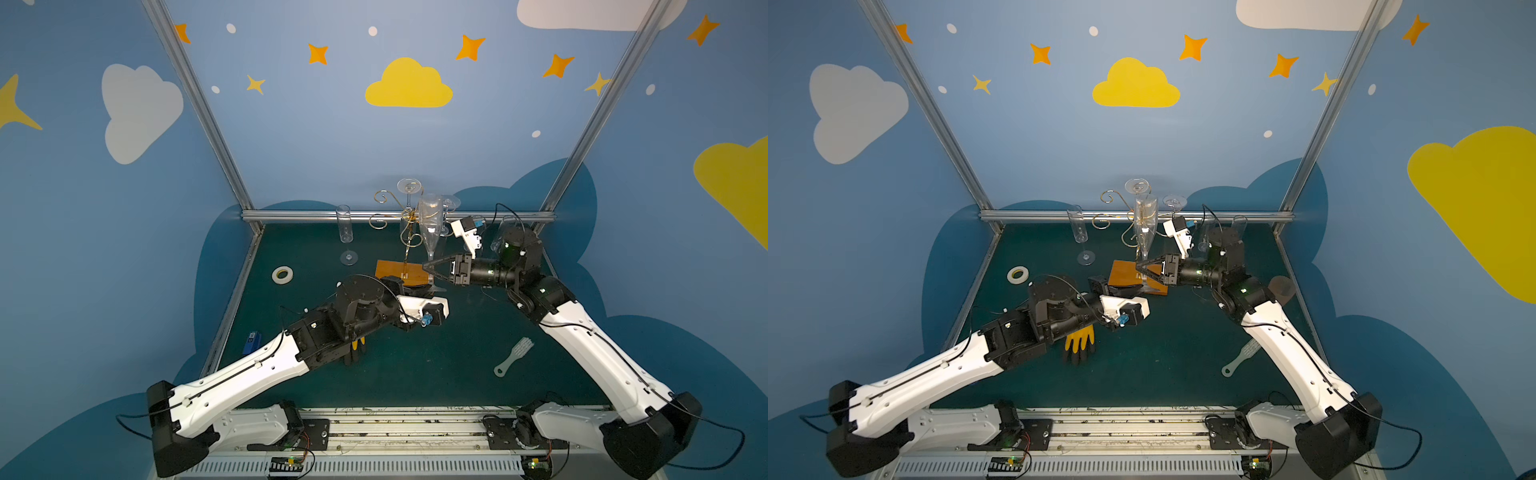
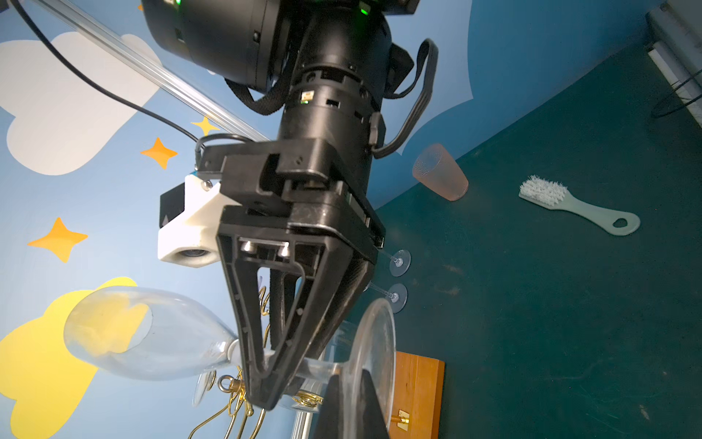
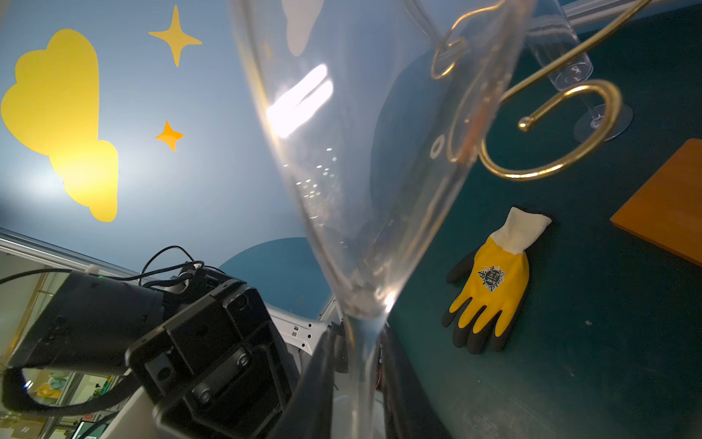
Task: Take the wine glass off the wine glass rack
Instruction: Pick up the wine glass from the wine glass rack.
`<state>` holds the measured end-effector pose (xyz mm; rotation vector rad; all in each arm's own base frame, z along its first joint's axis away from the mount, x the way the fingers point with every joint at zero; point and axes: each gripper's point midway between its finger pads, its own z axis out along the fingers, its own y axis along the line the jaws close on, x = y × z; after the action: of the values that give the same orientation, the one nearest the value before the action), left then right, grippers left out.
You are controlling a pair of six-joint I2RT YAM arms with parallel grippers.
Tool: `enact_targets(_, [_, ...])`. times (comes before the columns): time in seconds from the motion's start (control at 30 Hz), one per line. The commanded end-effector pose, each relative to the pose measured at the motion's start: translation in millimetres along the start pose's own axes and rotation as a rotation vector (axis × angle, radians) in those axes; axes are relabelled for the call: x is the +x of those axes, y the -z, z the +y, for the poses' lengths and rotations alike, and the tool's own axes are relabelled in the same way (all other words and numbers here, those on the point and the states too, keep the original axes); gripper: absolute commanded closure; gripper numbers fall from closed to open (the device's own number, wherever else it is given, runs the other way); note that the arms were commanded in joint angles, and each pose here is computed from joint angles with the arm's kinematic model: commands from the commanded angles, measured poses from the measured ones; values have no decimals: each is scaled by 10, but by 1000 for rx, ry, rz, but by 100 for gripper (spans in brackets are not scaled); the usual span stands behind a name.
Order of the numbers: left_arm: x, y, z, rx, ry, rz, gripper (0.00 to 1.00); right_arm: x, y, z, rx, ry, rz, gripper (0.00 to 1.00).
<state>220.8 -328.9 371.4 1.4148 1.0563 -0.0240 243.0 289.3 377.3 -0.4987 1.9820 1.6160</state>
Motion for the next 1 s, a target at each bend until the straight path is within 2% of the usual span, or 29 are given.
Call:
enact_targets(0.0, [-62,-12,70,-34,-5,-23,95,-51,-5,106,-20,40,-8,87])
enact_targets(0.07, [-59,-13,73,-36,-4,-23,93,-42,-13,96,-19,38,-5,93])
enact_targets(0.13, [-61,-11,72,-39,-1,-25,87,-36,-19,75,-13,37,-4,97])
enact_targets(0.17, [-69,-7,75,-41,2,-29,81,-35,-22,71,-12,39,-4,100])
enact_targets(0.3, [-105,43,115,-68,25,-55,48,-29,-16,63,-6,48,-4,100])
enact_targets(0.47, [-132,165,213,-114,118,-76,29,-2,40,6,47,108,-18,100])
enact_targets(0.57, [-120,265,343,-184,242,-89,23,10,111,-77,116,182,-47,100])
enact_targets(0.67, [-92,373,476,-229,418,-102,16,20,188,-141,168,284,-89,100])
enact_targets(0.8, [-75,492,591,-215,634,-159,9,64,280,-286,239,400,-142,100])
enact_targets(0.97, [-10,582,658,-138,903,-234,5,197,309,-505,304,443,-143,100])
